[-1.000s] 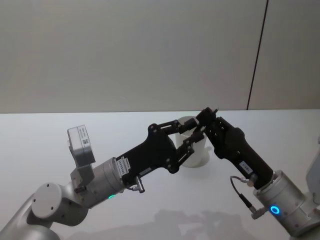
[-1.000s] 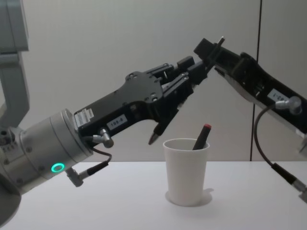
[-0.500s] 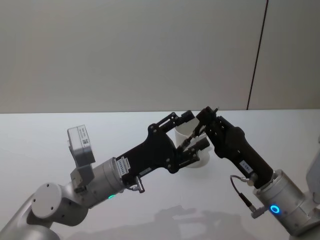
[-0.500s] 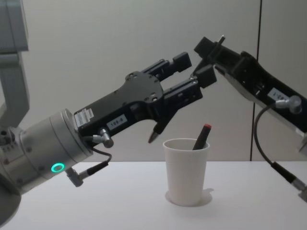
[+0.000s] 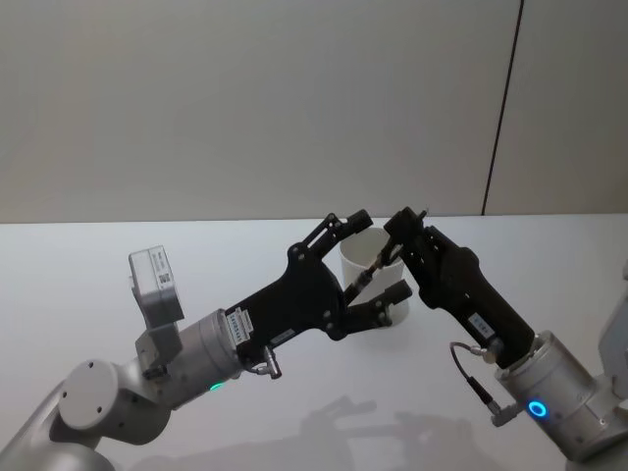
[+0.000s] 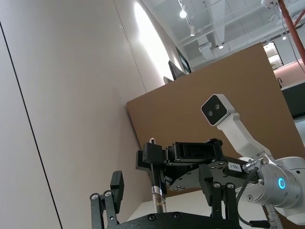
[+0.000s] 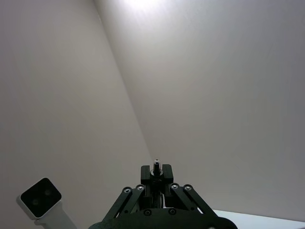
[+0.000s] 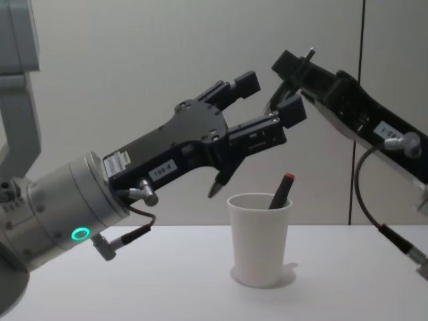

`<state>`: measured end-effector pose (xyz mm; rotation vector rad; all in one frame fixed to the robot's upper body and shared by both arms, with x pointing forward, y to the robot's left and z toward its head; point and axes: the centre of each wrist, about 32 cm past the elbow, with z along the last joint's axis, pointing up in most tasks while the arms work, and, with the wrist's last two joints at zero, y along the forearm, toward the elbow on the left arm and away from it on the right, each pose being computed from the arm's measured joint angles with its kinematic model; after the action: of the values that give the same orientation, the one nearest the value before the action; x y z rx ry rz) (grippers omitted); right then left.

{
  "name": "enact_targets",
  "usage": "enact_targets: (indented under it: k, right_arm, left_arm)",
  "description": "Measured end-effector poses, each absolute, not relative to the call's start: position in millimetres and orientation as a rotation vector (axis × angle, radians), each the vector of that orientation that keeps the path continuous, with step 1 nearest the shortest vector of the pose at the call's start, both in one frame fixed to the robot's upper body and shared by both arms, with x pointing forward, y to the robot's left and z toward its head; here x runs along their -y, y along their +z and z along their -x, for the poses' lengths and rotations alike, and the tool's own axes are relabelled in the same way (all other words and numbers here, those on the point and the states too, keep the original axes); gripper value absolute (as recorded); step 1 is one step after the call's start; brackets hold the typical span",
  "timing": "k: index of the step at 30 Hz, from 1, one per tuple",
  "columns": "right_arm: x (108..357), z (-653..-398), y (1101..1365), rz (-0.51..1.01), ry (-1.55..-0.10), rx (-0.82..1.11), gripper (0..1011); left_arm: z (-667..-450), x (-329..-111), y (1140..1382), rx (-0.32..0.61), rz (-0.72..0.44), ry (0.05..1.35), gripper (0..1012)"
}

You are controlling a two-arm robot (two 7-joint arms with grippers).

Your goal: Place the pen into the pen holder.

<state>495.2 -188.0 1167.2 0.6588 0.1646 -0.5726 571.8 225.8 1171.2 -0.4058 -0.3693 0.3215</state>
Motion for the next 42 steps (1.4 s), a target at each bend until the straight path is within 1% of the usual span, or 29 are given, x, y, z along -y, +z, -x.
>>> enact_targets:
  k: [8,25,42]
  right_arm:
    - [190.6,-493.3,1169.0,-0.641,-0.612,-0.142,135]
    - [206.3,-487.2,1178.8,-0.589,-0.743,-0.061,135]
    - [215.7,-488.3,1196.5,-0.521,-0.86,0.091,135]
  left_arm:
    - [-571.8,-225.9,1171.2,0.369,0.406,0.322,1000]
    - [-571.8,-225.9,1171.2,0.369,0.406,0.322,1000]
    - [-571.8,-225.9,1171.2,0.369,0.406,0.322,1000]
